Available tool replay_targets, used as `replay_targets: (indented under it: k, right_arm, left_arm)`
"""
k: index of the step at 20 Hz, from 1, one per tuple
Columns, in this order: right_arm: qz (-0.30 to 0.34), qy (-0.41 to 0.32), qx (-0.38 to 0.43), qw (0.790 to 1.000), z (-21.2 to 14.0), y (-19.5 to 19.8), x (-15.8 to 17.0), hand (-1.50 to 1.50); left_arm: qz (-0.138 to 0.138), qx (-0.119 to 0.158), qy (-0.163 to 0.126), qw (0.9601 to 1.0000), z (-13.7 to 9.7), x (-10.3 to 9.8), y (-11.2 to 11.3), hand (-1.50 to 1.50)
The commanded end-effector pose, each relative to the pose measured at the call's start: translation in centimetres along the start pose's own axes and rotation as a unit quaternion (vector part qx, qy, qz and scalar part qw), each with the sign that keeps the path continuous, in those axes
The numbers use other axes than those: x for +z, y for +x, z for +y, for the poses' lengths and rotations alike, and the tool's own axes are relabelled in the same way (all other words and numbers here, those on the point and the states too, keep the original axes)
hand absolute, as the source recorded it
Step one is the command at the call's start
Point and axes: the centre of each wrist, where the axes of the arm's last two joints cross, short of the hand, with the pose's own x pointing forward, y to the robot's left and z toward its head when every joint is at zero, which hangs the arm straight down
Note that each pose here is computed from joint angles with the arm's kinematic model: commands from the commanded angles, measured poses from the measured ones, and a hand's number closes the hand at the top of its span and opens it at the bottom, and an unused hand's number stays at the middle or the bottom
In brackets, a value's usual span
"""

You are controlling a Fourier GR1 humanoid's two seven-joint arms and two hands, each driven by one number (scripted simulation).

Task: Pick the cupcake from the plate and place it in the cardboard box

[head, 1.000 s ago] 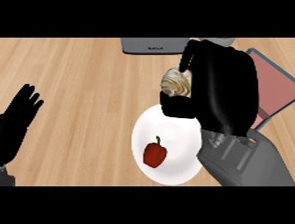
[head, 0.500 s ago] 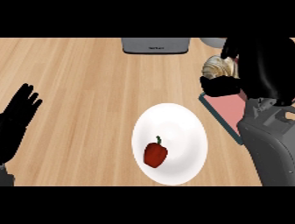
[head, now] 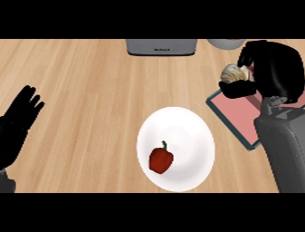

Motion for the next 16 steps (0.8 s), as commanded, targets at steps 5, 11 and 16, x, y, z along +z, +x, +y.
replay_targets:
  k: [5,11,16]
  right_arm:
    - [0.069,0.119,-0.016,0.99,7.1,-2.8,-1.0,1.5]
    - [0.065,0.158,-0.048,0.984,8.7,-6.6,-0.7,-1.5]
    - [0.034,0.071,-0.128,0.989,8.6,-8.3,-0.4,-1.5]
  left_arm:
    - [-0.005,0.004,-0.013,0.9999,-0.8,-0.4,-0.6,0.0]
    - [-0.005,0.0,-0.002,1.0,1.2,0.2,-0.3,0.0]
    - [-0.002,-0.003,-0.011,0.9999,-1.1,0.4,-1.5,0.0]
